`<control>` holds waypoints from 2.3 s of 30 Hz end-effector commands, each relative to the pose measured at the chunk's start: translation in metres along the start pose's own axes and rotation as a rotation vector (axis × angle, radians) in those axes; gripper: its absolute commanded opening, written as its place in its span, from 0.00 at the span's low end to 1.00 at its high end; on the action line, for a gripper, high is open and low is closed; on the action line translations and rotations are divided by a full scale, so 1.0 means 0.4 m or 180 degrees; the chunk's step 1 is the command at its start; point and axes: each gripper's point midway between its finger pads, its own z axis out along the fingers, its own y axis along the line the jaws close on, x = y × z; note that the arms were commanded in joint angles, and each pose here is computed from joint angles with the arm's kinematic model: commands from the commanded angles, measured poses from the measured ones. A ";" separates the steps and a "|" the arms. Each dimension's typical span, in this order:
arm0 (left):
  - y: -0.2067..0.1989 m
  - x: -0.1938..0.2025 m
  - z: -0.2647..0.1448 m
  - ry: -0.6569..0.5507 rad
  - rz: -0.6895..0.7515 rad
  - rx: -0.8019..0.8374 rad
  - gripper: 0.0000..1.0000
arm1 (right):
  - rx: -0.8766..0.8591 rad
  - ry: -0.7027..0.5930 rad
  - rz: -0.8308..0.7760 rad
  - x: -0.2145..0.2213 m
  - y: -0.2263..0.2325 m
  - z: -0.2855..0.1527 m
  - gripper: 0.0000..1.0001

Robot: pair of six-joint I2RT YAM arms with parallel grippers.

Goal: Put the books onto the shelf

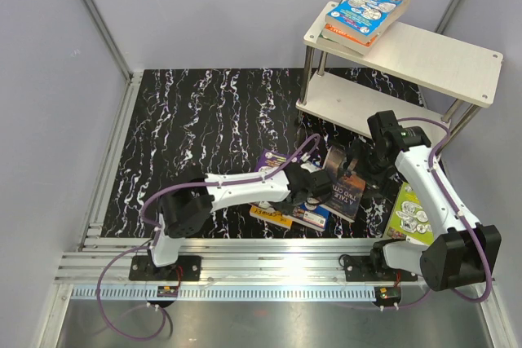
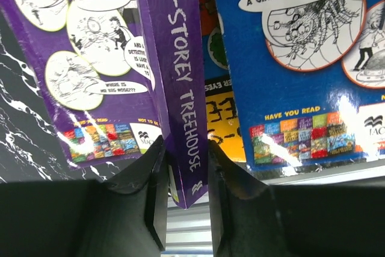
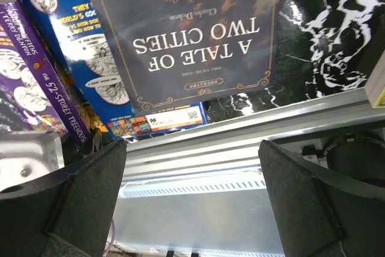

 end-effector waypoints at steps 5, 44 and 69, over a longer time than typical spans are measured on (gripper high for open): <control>0.055 -0.130 -0.236 -0.0596 -0.0656 0.0619 0.00 | -0.0990 -0.0091 -0.0200 -0.014 0.146 -0.110 0.98; 0.341 -0.335 -0.987 -0.2763 -0.2538 0.5427 0.00 | -0.3307 -0.0269 -0.0071 0.000 0.391 -0.445 1.00; 0.401 -0.329 -0.982 -0.3120 -0.3067 0.6114 0.00 | -0.4291 -0.0289 0.0192 0.004 0.434 -0.608 0.56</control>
